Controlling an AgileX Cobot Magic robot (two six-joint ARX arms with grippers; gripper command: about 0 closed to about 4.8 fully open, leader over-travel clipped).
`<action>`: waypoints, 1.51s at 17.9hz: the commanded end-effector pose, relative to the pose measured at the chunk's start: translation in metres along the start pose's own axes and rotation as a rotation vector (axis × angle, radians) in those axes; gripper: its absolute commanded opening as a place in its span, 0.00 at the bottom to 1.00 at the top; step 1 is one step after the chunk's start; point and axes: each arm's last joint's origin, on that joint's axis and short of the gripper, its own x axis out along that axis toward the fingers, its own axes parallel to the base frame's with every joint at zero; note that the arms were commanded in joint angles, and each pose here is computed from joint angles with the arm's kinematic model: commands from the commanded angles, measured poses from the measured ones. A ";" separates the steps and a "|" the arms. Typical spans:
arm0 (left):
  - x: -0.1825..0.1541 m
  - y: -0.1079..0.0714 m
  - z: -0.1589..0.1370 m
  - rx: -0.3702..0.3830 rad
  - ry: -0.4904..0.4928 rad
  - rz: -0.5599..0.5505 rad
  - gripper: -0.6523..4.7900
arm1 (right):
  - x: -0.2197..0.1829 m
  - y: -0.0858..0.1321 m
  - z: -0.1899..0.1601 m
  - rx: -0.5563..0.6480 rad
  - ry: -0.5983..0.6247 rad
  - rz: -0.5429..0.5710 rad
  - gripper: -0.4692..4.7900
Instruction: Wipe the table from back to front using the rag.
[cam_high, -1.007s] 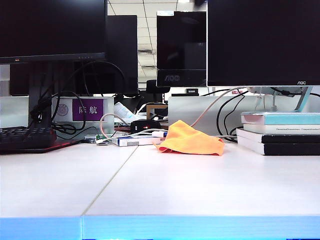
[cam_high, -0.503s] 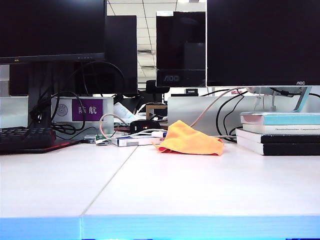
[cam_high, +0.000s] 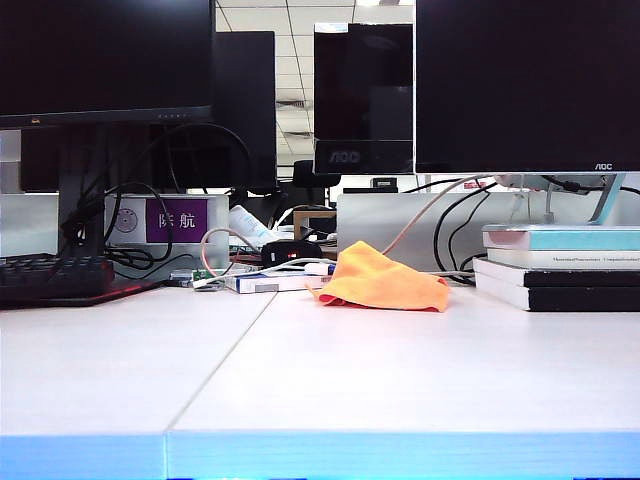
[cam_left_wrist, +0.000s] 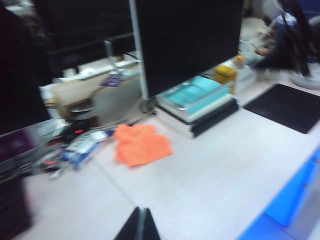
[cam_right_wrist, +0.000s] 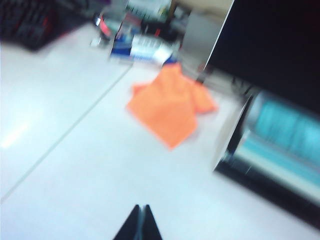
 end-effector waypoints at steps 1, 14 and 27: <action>-0.010 -0.003 -0.024 -0.005 0.025 0.008 0.11 | -0.005 0.006 -0.040 0.036 -0.166 -0.012 0.08; 0.124 -0.009 -0.171 -0.067 -0.034 -0.043 0.11 | 0.018 0.031 -0.230 0.098 -0.353 -0.058 0.10; 0.166 -0.014 -0.273 -0.089 -0.044 0.052 0.11 | 0.015 0.031 -0.236 0.100 -0.362 -0.061 0.10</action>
